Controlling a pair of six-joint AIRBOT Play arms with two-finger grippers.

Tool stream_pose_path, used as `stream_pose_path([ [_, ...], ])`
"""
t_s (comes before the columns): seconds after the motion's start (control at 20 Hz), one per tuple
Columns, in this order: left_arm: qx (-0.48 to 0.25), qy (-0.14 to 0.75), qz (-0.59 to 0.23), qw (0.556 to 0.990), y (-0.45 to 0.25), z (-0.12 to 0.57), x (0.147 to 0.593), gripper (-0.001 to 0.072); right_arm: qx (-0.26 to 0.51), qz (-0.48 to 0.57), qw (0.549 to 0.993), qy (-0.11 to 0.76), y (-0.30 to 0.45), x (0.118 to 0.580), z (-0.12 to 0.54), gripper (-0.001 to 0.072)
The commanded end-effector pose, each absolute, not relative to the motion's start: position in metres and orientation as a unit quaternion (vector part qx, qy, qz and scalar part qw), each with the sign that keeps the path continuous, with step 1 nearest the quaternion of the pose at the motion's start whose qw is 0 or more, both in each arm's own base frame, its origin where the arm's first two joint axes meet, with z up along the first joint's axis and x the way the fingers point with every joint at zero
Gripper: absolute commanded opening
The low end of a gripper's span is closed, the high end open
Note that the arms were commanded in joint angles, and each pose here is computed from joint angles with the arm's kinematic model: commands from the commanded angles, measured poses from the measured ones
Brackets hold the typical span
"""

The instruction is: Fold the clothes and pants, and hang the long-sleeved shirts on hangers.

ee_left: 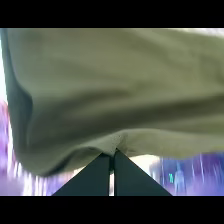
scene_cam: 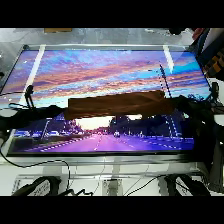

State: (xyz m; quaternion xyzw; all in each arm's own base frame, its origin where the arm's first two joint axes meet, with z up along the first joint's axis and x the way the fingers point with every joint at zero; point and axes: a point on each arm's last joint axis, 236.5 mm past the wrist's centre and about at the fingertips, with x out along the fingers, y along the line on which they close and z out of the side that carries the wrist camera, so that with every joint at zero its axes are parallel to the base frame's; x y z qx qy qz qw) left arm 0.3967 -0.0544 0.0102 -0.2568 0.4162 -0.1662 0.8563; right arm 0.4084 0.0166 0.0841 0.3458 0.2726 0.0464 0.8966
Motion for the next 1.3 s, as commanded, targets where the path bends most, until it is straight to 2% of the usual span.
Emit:
stream_pose_path([
  [0.0, -0.262, 0.347, -0.059, 0.899, -0.042, 0.002, 0.45, 0.0007, 0.353, -0.044, 0.911, 0.209, 0.007, 0.459, 0.066, 0.0015],
  [0.3, -0.269, 0.321, 0.01, 0.908, -0.033, -0.024, 0.479, 0.0009, 0.361, -0.067, 0.9, 0.233, 0.008, 0.529, 0.024, 0.0016],
  [0.5, -0.298, 0.354, 0.02, 0.886, -0.042, -0.058, 0.477, 0.0014, 0.358, -0.07, 0.895, 0.258, 0.012, 0.549, -0.007, 0.0018],
  [0.55, -0.296, 0.362, 0.017, 0.884, -0.047, -0.065, 0.475, 0.0074, 0.356, -0.071, 0.893, 0.265, 0.013, 0.549, -0.014, 0.0117],
  [0.6, -0.294, 0.367, 0.013, 0.882, -0.052, -0.069, 0.474, 0.0367, 0.353, -0.068, 0.893, 0.272, 0.015, 0.548, -0.018, 0.0438],
  [0.65, -0.29, 0.37, 0.01, 0.883, -0.056, -0.07, 0.474, 0.0701, 0.347, -0.065, 0.895, 0.273, 0.015, 0.548, -0.018, 0.066],
  [0.7, -0.283, 0.368, 0.006, 0.886, -0.056, -0.069, 0.474, 0.0695, 0.341, -0.062, 0.898, 0.273, 0.016, 0.548, -0.016, 0.0684],
  [0.9, -0.227, 0.344, -0.019, 0.911, -0.044, -0.042, 0.477, 0.0691, 0.33, -0.047, 0.902, 0.275, 0.013, 0.544, -0.004, 0.0682],
  [1.05, -0.218, 0.37, -0.044, 0.902, -0.034, -0.043, 0.464, 0.0688, 0.307, -0.032, 0.908, 0.284, 0.014, 0.539, 0.002, 0.0682],
  [1.1, -0.243, 0.399, -0.054, 0.882, -0.033, -0.052, 0.453, 0.0608, 0.307, -0.024, 0.906, 0.29, 0.018, 0.537, 0.003, 0.0682],
  [1.15, -0.274, 0.425, -0.058, 0.861, -0.031, -0.061, 0.442, 0.0498, 0.309, -0.01, 0.901, 0.304, 0.027, 0.533, 0.002, 0.0681],
  [1.25, -0.302, 0.46, -0.076, 0.831, -0.027, -0.072, 0.427, 0.05, 0.314, 0.023, 0.887, 0.339, 0.047, 0.52, -0.003, 0.068],
])
